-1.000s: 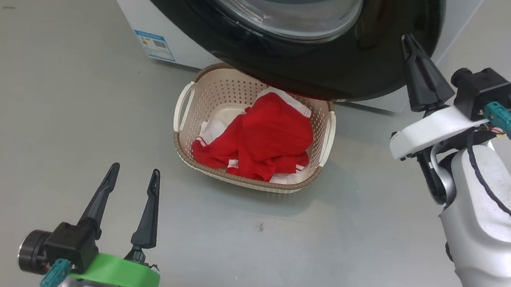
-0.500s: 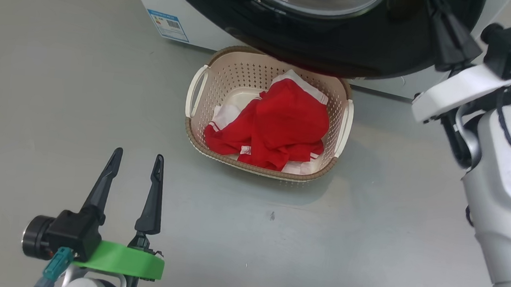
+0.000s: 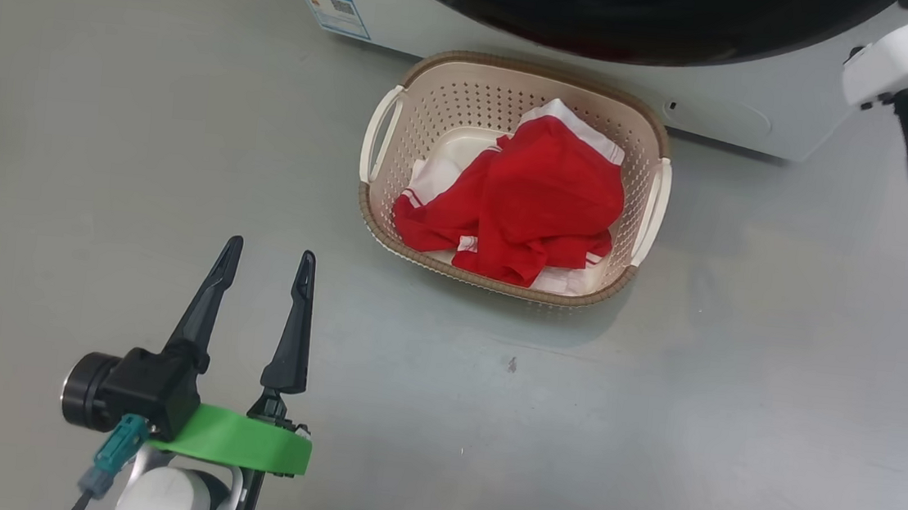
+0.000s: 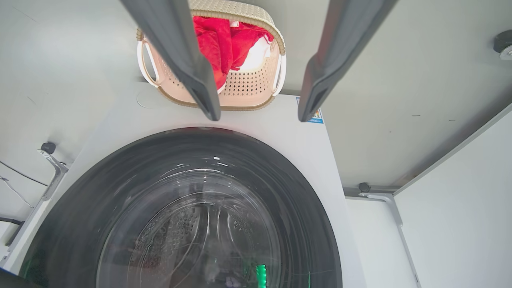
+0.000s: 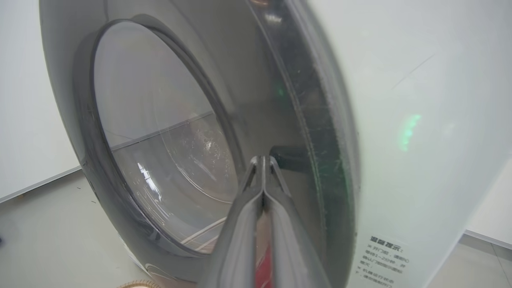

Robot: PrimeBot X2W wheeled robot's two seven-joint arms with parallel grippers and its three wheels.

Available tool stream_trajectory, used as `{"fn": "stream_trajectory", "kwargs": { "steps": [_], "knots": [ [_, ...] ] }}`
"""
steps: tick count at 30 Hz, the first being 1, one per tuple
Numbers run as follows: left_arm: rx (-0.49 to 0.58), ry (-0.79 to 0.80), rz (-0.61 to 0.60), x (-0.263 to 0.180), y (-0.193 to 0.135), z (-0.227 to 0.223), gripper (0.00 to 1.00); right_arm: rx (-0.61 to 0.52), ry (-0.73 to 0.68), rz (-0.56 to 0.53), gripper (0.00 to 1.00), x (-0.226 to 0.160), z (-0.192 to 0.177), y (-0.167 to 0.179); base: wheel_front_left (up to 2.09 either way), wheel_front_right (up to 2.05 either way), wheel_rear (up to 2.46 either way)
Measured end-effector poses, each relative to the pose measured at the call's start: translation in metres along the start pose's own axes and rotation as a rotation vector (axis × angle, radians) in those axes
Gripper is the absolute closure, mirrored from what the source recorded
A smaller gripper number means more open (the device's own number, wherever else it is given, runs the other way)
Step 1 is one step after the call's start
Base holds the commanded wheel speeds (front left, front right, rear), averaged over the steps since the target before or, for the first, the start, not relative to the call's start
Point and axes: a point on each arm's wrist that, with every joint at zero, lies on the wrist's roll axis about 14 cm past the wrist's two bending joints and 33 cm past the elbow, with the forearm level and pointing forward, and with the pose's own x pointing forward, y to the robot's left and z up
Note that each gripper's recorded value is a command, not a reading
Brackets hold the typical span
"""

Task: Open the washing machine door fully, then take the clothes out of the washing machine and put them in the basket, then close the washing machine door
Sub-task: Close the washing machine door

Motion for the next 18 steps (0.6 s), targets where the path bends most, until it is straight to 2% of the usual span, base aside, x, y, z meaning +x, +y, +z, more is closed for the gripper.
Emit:
{"fn": "stream_trajectory", "kwargs": {
  "steps": [7, 18],
  "knots": [
    [0.005, 0.007, 0.015, 0.003, 0.006, -0.002, 0.00, 0.028, 0.000, -0.015, 1.00, 0.014, -0.003, -0.005, 0.00, 0.00, 0.00],
    [0.009, 0.000, 0.023, 0.004, 0.010, 0.000, 0.00, 0.050, 0.006, -0.012, 1.00, 0.015, -0.007, 0.000, 0.00, 0.00, 0.00]
  ]
}}
